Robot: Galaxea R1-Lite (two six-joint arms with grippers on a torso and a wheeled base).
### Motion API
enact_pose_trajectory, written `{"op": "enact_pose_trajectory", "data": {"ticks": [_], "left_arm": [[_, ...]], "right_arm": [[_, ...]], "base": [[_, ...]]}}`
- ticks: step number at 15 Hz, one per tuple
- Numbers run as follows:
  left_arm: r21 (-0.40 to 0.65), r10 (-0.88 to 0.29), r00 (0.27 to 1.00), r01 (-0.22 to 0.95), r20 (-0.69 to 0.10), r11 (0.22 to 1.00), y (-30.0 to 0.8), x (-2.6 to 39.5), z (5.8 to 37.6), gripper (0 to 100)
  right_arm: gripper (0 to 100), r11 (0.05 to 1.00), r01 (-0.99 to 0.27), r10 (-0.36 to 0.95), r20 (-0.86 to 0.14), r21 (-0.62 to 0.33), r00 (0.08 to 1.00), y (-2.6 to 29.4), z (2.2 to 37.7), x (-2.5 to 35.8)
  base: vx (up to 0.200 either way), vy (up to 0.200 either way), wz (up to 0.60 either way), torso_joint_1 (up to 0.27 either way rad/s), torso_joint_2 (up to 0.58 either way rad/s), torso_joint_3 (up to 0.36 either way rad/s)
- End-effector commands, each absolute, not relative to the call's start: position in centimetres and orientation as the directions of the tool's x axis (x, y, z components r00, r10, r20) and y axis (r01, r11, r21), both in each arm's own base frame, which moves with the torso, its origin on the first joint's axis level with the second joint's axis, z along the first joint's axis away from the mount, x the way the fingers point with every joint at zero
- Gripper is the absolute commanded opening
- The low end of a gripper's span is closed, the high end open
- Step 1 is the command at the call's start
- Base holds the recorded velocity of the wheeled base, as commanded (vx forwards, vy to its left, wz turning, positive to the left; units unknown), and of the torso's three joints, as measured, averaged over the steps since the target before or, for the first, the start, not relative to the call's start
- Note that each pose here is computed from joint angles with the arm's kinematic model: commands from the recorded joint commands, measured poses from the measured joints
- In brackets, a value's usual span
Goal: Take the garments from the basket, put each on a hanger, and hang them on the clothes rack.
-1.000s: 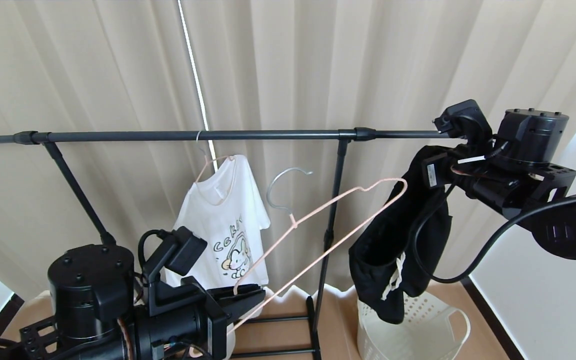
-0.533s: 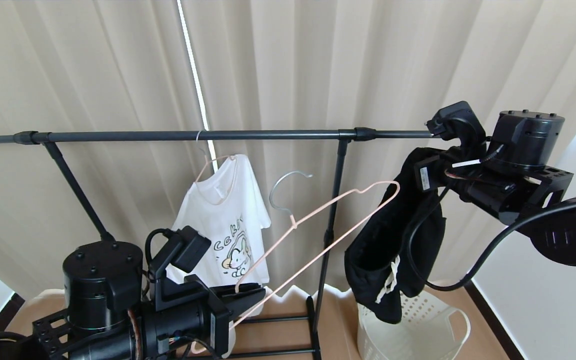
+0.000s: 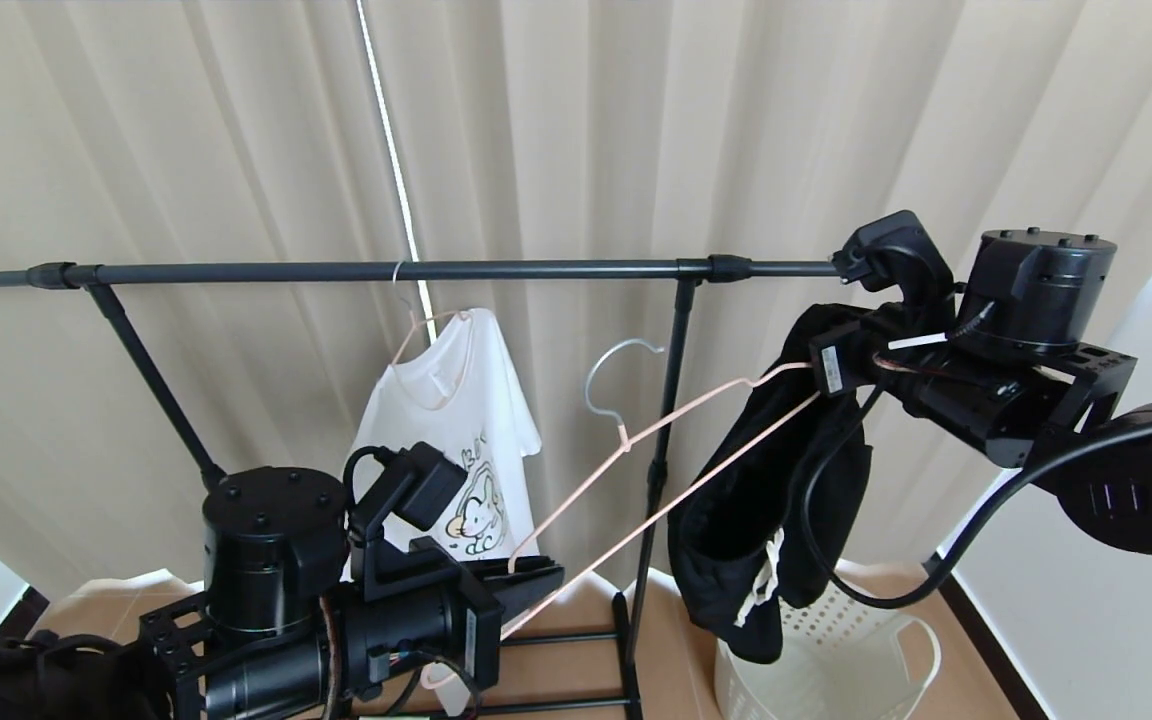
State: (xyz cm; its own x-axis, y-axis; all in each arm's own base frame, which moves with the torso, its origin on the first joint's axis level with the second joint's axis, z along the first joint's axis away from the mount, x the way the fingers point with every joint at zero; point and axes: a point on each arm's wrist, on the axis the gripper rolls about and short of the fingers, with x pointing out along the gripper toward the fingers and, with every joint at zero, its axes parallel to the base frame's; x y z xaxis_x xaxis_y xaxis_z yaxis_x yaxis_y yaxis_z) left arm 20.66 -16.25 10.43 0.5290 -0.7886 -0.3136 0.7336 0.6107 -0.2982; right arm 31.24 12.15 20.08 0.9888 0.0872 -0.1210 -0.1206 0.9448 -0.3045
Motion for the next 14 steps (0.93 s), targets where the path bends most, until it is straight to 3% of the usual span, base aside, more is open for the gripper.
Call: {"op": "enact_pose_trajectory", "data": {"ticks": [1,14], "left_arm": [[-0.302,-0.784,0.526,0.728,-0.328,0.615,-16.8,21.3,9.9,0],[-0.305,-0.795,0.534,0.736,-0.289,0.605,-17.6,22.0,10.4,0]], "right_arm": [[0,0.942,-0.138,0.104,-0.124,-0.306,0.987,12.7,20.0,30.9],[0,0.917,-0.241,0.211,-0.126,-0.319,0.969,17.1,20.2,26.0]], "base": [[0.000,0.000,0.00,0.000,0.00,0.000],[0.000,0.000,0.00,0.000,0.00,0.000]]}}
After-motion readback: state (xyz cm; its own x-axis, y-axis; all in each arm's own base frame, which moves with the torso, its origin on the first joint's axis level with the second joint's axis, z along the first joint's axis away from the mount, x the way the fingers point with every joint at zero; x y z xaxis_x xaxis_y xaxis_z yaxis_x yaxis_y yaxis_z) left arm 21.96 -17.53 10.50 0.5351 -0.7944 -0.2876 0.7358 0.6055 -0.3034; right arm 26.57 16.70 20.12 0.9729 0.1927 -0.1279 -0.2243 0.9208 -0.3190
